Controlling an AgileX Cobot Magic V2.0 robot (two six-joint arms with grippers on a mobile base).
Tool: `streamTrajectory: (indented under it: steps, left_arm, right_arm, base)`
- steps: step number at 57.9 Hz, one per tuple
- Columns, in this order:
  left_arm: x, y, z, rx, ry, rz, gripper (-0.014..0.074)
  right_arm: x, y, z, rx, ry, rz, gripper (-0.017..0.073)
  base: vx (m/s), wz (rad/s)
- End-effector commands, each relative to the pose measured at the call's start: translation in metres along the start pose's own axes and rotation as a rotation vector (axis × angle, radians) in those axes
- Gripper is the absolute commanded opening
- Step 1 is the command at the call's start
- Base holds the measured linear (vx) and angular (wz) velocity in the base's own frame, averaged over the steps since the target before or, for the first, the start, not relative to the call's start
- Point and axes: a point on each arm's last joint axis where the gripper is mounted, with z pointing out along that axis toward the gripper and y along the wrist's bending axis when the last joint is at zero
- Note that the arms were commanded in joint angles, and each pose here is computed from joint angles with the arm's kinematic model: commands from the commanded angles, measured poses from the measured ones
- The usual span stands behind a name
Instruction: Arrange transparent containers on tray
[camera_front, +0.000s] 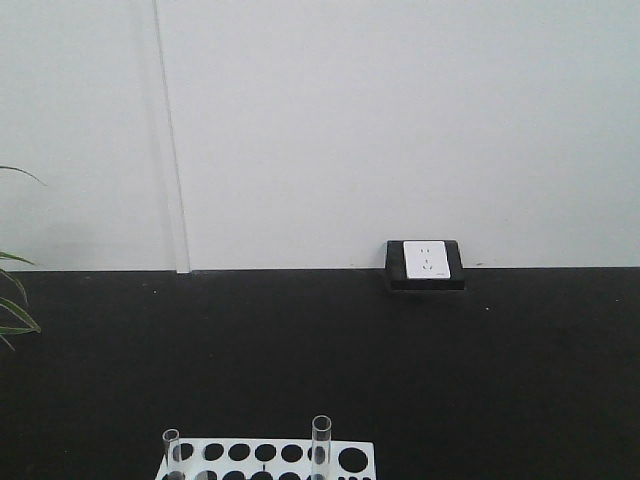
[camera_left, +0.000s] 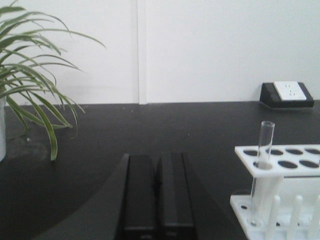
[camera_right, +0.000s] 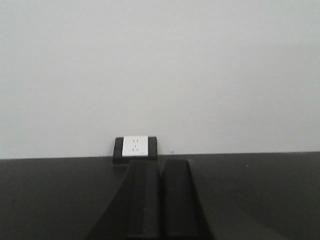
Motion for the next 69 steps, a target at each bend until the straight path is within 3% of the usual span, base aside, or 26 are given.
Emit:
streamTrajectory:
  steps: [1,10,20,24,30,35,56,69]
  left_arm:
    - [-0.005,-0.001,-0.001,0.016,-0.144,-0.011,-0.0006]
    - [-0.035,-0.004,-0.007,0.043,-0.353,-0.01,-0.0006]
    - [-0.094,-0.011,-0.019,0.046,-0.418,0.003,-0.0006]
    - [-0.115,-0.013,-0.02,0.034,-0.384,0.041,-0.0006]
    - [-0.151,-0.016,-0.019,0.006,-0.348,0.158,-0.0006]
    - [-0.166,-0.018,-0.01,-0.007,-0.315,0.211,-0.0006]
    - [-0.148,-0.015,0.042,-0.015,-0.027,0.194,0.0032]
    - [-0.134,-0.013,0.07,-0.015,0.096,0.196,0.0227]
  right_arm:
    - [-0.013,0.001,0.001,-0.016,-0.123,-0.003,-0.0011]
    - [-0.043,0.0,0.002,-0.003,-0.097,-0.007,-0.0011]
    - [-0.097,-0.002,0.007,0.019,-0.013,-0.018,-0.0011]
    - [-0.112,-0.002,0.013,0.022,0.011,-0.017,-0.0011]
    - [-0.128,-0.003,0.025,0.023,0.038,-0.007,-0.0011]
    - [-0.129,-0.003,0.036,0.022,0.077,-0.004,-0.0011]
    - [-0.106,-0.003,0.067,0.024,0.263,-0.006,0.003]
    - [-0.1,-0.003,0.075,0.024,0.304,-0.006,0.019]
  base:
    - [0.0,0.0]
    - [0.0,0.0]
    - [0.0,0.0]
    - [0.0,0.0]
    - [0.0,0.0]
    - [0.0,0.0]
    - [0.0,0.0]
    - [0.0,0.0]
